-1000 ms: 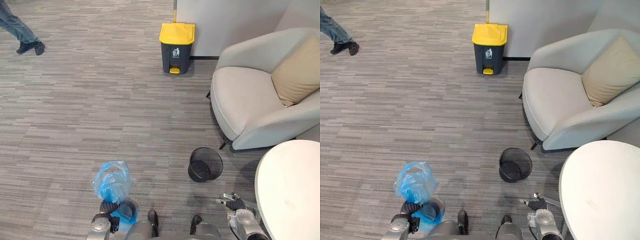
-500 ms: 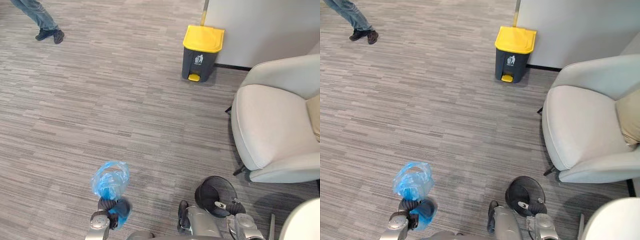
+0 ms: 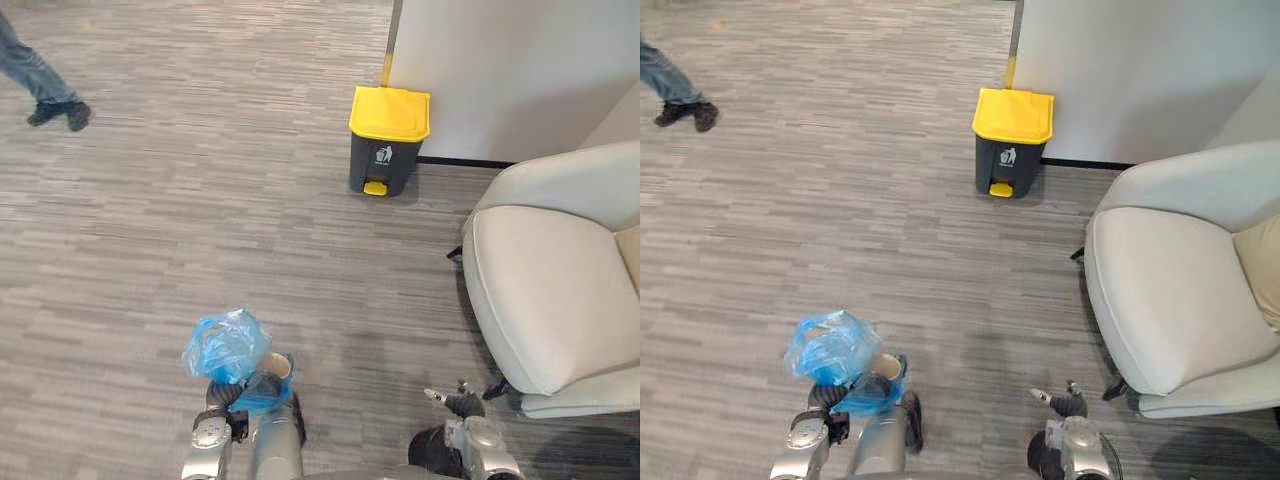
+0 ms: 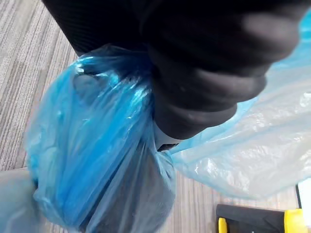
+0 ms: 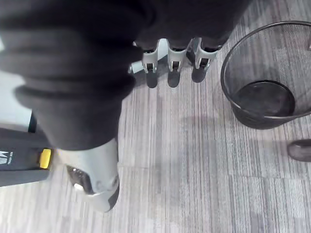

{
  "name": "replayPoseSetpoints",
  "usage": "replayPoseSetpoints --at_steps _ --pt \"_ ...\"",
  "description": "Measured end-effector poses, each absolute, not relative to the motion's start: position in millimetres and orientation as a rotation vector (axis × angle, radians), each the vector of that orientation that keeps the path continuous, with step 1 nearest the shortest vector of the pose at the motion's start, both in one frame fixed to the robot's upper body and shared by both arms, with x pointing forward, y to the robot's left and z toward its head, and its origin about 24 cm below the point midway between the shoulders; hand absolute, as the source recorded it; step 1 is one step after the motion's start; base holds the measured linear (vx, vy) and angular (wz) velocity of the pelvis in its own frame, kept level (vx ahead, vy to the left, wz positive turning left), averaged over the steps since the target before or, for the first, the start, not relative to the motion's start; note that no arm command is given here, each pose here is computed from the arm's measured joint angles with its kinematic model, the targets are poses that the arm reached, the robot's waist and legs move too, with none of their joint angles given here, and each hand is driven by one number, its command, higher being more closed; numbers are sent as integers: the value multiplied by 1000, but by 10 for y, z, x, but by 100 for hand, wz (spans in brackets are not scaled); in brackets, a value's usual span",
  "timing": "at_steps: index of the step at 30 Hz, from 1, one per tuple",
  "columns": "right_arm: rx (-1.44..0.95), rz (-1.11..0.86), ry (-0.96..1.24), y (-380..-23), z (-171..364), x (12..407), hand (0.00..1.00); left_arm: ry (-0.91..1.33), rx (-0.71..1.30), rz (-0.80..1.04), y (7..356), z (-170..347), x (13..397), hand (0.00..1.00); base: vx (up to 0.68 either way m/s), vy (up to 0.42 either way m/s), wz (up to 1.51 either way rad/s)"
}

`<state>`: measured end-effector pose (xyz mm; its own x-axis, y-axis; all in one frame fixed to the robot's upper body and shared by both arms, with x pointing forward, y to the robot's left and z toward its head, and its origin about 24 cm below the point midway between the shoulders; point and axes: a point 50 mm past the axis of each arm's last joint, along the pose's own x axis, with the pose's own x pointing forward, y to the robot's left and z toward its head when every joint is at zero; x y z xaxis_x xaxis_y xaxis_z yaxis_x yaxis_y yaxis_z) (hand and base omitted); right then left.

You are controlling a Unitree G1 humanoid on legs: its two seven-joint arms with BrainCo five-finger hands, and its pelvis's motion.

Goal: Gather rubbish on tea table into small bin, then transfer packed bag to large trash can.

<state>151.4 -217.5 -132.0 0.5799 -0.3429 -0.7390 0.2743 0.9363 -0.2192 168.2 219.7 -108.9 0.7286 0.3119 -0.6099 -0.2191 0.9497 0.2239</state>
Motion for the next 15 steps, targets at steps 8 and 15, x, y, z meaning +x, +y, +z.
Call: replayPoseSetpoints --at_steps 8,15 --pt "-75 -337 919 -2089 -1370 1485 0 762 186 279 2257 -1160 1519 100 380 159 -42" --pt "-126 -320 960 -2166 -1407 1428 0 783 203 272 2302 -1184 1576 100 380 -129 5"
